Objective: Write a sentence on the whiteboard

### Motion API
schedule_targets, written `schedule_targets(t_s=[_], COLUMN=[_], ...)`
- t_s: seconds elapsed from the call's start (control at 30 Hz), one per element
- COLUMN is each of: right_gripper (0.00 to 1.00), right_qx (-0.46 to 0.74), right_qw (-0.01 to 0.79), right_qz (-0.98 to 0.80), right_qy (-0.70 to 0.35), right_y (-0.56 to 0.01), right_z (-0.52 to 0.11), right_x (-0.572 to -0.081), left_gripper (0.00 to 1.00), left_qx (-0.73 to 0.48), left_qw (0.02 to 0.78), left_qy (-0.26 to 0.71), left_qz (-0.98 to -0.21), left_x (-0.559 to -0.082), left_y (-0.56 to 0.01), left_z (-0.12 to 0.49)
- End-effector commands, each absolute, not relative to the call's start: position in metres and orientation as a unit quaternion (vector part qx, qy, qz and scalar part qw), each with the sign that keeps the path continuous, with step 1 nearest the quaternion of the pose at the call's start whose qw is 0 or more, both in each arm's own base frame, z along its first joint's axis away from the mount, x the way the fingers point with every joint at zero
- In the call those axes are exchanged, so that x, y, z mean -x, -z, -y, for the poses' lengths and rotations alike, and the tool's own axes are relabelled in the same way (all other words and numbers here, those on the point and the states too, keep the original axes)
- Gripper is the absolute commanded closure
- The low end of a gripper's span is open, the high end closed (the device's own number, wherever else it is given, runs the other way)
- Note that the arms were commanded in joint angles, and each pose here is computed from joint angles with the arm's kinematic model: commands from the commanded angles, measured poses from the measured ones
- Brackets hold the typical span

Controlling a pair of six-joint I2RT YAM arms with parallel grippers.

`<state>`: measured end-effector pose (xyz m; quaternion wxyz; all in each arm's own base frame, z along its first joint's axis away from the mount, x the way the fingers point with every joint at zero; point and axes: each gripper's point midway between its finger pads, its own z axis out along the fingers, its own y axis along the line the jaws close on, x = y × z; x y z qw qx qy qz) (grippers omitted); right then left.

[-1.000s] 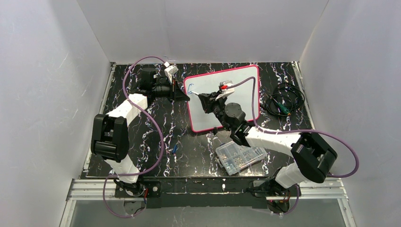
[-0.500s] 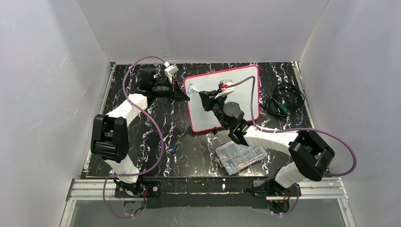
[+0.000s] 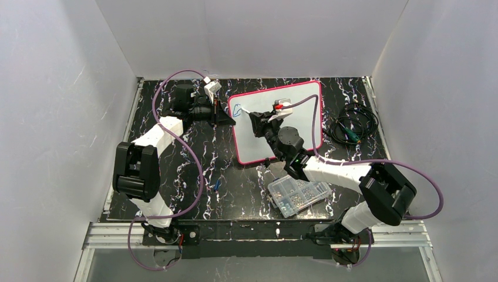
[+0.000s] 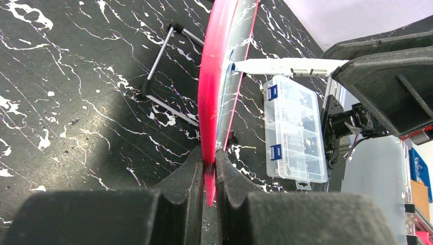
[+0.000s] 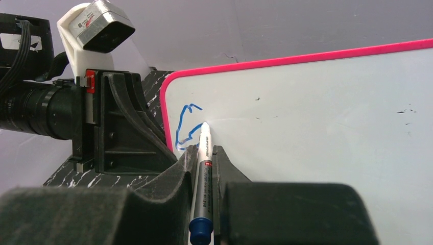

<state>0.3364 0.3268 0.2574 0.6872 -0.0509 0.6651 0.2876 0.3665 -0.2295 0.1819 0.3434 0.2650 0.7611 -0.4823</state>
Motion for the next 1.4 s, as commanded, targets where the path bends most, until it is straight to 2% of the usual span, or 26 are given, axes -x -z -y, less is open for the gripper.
schedule_targets(t_s=[0.0,0.3,0.73,1.37], right_gripper=[0.99,0.99,0.99,0.99], right_qx=[0.048,0.064,0.030,0.034], right_qw=[0.682,0.654,0.708,0.718], right_qz=[-0.676,-0.695,-0.640,-0.634], right_qy=[-0.276,-0.292,-0.298,-0.286], right_y=[-0.248,-0.224,-0.292,-0.287], right_z=[-0.318,-0.321,-0.303,-0.311], right_x=[-0.334,-0.319,-0.320,-0.346], left_gripper=[1.00,1.00,1.00,1.00], left_qx=[-0.291,-0.291,-0.291,-0.293], left_qw=[0.366,0.367,0.367,0.368], left_qy=[0.488,0.488,0.488,0.487], left_qz=[-0.737,-0.736,-0.737,-0.736], left_x=[-0.356,-0.356,-0.356,-0.356], left_y=[-0.209,-0.209,-0.210,-0.210], left_z=[0.232,0.232,0.231,0.231])
